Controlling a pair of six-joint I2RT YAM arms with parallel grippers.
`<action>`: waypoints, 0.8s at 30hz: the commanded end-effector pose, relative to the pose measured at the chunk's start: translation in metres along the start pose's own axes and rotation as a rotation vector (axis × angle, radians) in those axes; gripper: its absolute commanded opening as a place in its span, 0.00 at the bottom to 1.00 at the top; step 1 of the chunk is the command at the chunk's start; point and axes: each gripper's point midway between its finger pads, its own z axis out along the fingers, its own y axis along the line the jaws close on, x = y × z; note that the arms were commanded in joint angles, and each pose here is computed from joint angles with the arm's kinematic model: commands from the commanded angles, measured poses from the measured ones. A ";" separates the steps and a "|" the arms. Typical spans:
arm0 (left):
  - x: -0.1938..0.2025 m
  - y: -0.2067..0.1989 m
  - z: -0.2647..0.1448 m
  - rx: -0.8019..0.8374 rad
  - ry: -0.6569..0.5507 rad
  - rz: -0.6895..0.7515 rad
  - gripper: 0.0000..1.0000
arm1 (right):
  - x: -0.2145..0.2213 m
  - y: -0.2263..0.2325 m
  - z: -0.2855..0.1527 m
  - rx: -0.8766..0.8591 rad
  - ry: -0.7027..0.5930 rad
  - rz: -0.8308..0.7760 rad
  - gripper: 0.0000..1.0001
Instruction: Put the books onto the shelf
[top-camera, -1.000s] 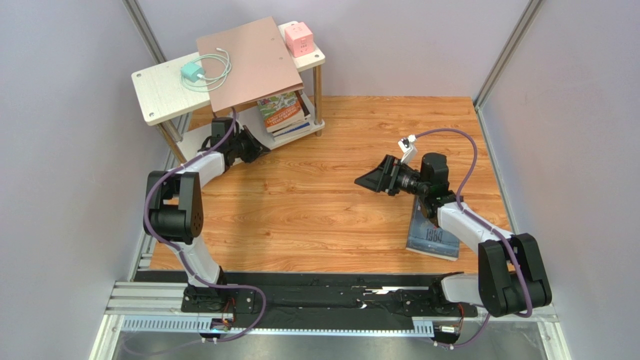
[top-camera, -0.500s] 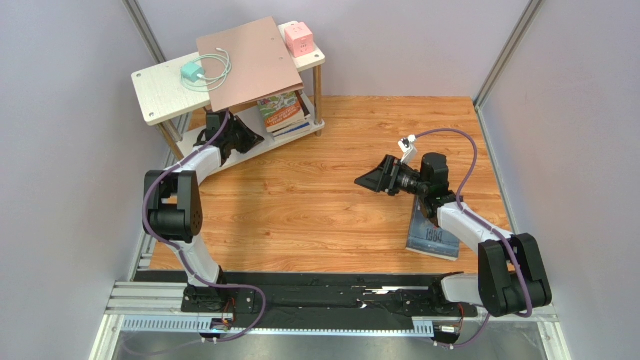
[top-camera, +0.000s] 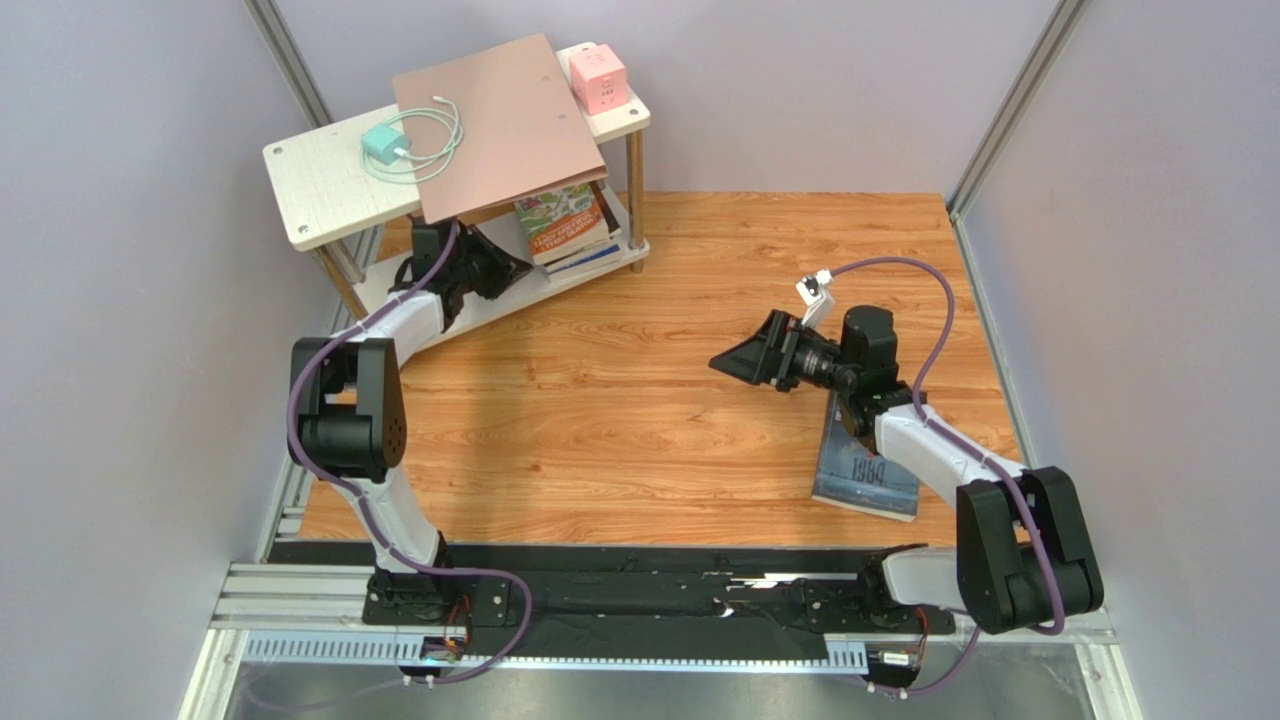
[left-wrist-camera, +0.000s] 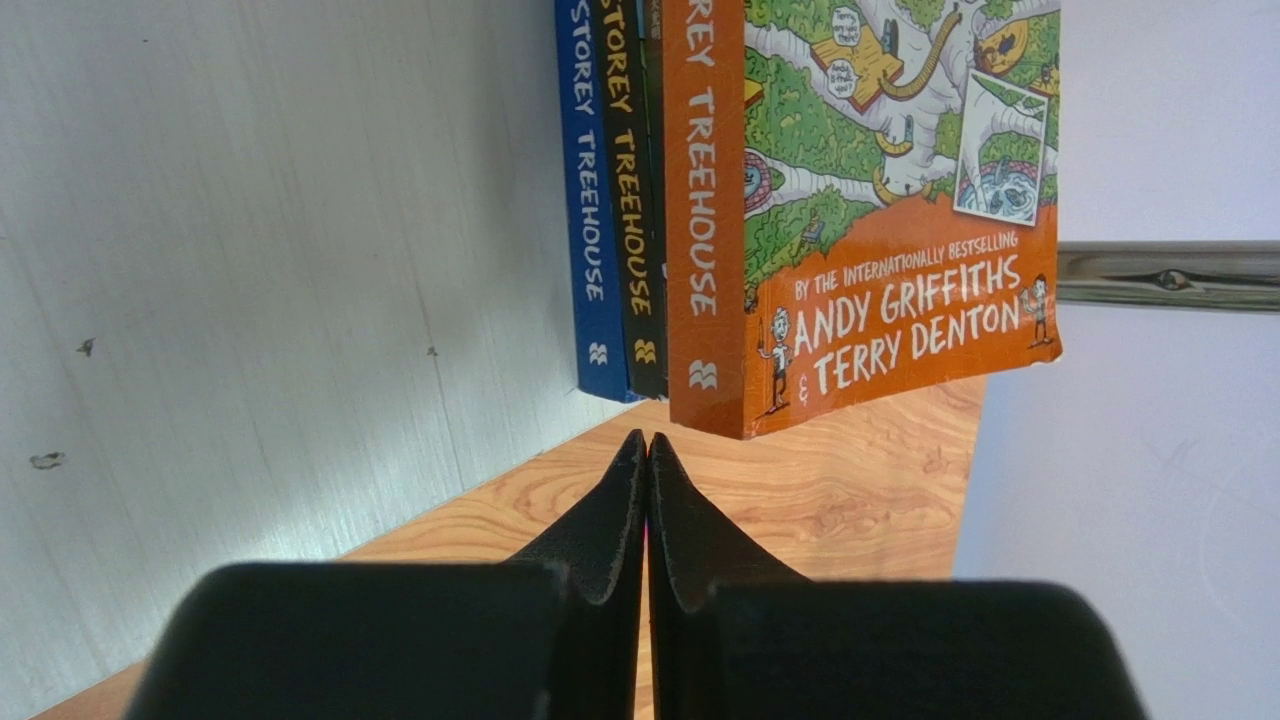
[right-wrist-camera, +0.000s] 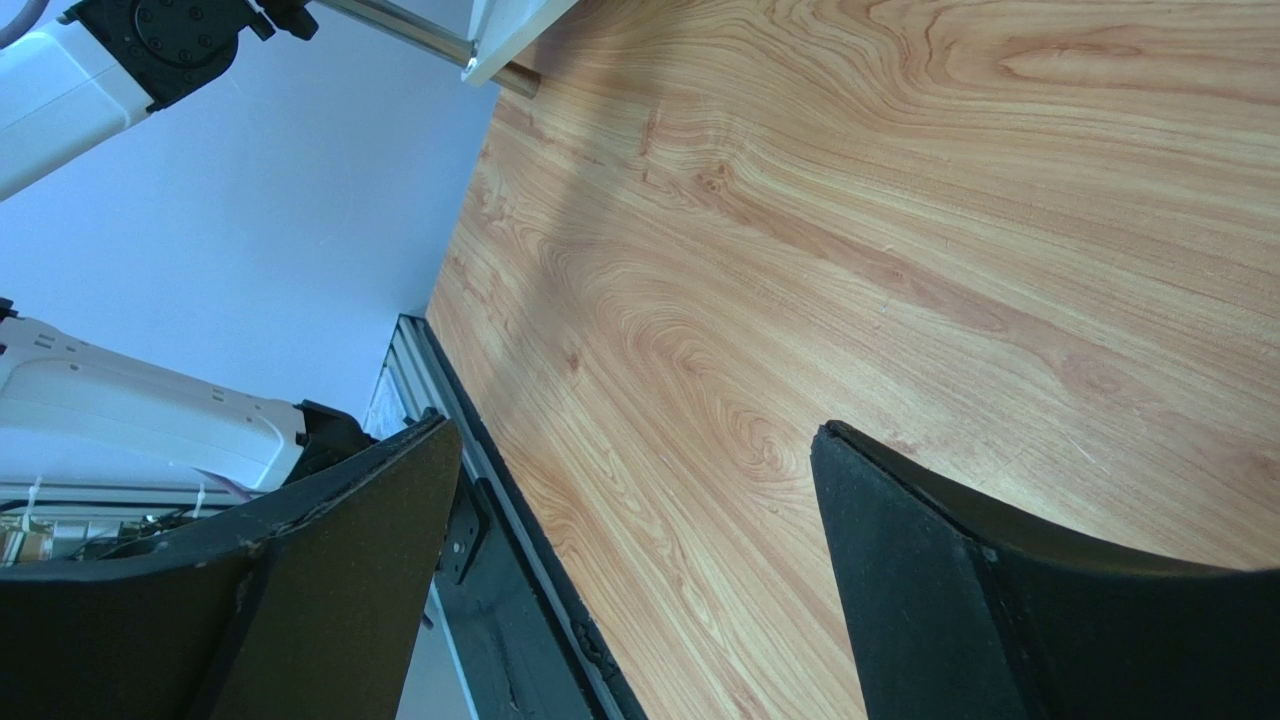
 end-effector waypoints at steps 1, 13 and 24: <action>-0.022 -0.026 0.002 0.083 -0.041 0.018 0.00 | 0.000 0.003 0.002 -0.019 -0.001 -0.030 0.93; -0.019 -0.020 0.012 0.067 -0.020 -0.002 0.00 | 0.000 0.002 0.001 -0.019 -0.001 -0.031 0.93; 0.009 -0.024 -0.039 0.117 -0.090 0.008 0.00 | -0.004 -0.001 -0.001 0.025 -0.020 -0.046 0.94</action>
